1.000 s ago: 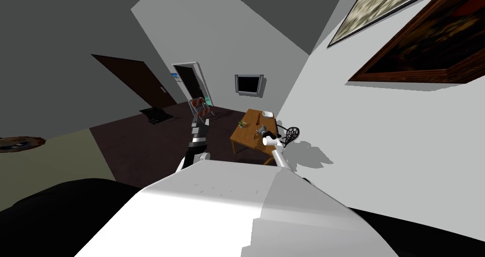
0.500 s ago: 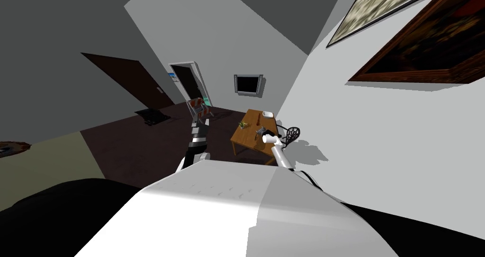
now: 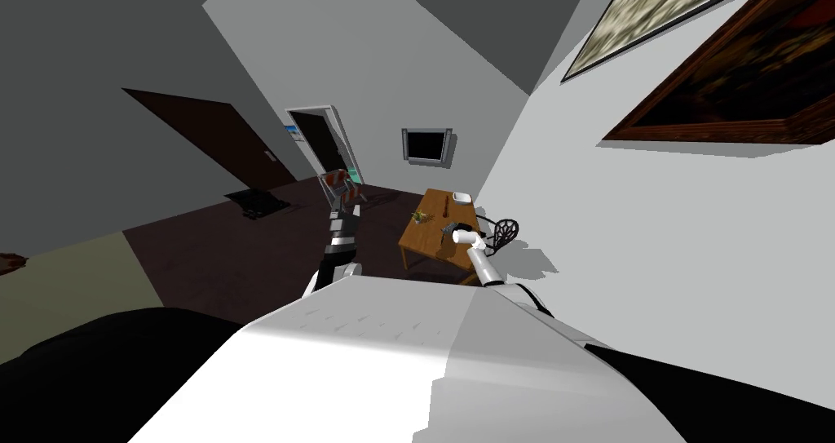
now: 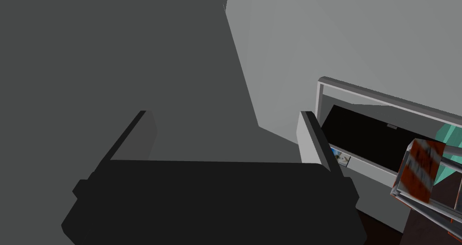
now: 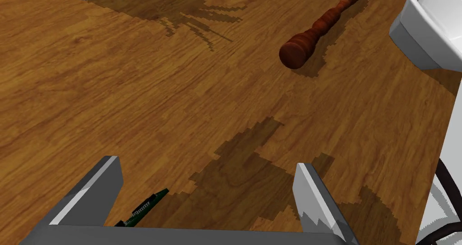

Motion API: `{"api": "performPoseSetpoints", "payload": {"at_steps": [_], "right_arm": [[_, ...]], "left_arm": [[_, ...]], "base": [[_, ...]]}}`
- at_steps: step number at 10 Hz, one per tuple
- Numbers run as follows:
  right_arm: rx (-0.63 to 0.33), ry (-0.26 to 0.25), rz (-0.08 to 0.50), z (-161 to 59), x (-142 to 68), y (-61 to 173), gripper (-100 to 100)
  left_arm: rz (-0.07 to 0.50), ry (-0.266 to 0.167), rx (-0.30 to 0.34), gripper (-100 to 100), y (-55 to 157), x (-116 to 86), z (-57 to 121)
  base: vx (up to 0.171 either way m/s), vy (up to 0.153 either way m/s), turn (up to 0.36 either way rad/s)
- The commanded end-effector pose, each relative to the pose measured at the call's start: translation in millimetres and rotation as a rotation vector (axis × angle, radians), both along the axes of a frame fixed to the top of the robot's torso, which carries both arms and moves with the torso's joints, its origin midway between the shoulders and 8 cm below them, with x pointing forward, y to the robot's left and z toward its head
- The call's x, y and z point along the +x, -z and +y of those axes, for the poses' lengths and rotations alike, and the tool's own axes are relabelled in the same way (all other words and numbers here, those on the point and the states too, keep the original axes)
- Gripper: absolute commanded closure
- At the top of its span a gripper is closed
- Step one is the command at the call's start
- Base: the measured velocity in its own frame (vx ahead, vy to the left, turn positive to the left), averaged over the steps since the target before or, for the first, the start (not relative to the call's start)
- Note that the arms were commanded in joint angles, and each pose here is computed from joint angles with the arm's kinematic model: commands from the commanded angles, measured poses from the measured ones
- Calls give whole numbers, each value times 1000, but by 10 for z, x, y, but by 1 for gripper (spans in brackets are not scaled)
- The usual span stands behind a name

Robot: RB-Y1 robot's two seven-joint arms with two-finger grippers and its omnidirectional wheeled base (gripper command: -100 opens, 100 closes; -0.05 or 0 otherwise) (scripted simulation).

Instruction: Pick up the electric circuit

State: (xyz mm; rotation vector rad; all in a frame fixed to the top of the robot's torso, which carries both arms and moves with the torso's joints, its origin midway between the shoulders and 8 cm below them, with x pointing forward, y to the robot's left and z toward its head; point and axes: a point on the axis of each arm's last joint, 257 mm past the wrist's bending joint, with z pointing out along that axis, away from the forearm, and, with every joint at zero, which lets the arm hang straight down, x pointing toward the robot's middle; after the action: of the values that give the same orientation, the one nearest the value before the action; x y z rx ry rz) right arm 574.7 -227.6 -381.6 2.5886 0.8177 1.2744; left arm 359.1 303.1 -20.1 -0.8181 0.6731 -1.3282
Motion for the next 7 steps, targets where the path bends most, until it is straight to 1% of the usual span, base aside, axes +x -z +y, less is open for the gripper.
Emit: {"api": "performPoseSetpoints", "payload": {"at_steps": [1,2,3,4,5,6,7], "right_arm": [[17,19,21,-11,-29,39,-100],[39,54,84,-87,-57,159,-100],[50,65,88,-91,-63,170,-100],[69,99,142,-162,-84,247,-100],[81,114,154,-177,-109,290,-100],[100,148,200,-244,-125,337,-100],[110,166,216,-267,-165,399,-100]], "left_arm": [[0,0,0,0,0,0,0],[0,0,0,0,0,0,0],[0,0,0,0,0,0,0],[0,0,0,0,0,0,0],[0,0,0,0,0,0,0],[0,0,0,0,0,0,0],[0,0,0,0,0,0,0]], "base": [[10,26,4],[29,50,-31],[34,47,-31],[51,66,-40],[42,63,-27],[36,64,-41],[29,58,-24]]}}
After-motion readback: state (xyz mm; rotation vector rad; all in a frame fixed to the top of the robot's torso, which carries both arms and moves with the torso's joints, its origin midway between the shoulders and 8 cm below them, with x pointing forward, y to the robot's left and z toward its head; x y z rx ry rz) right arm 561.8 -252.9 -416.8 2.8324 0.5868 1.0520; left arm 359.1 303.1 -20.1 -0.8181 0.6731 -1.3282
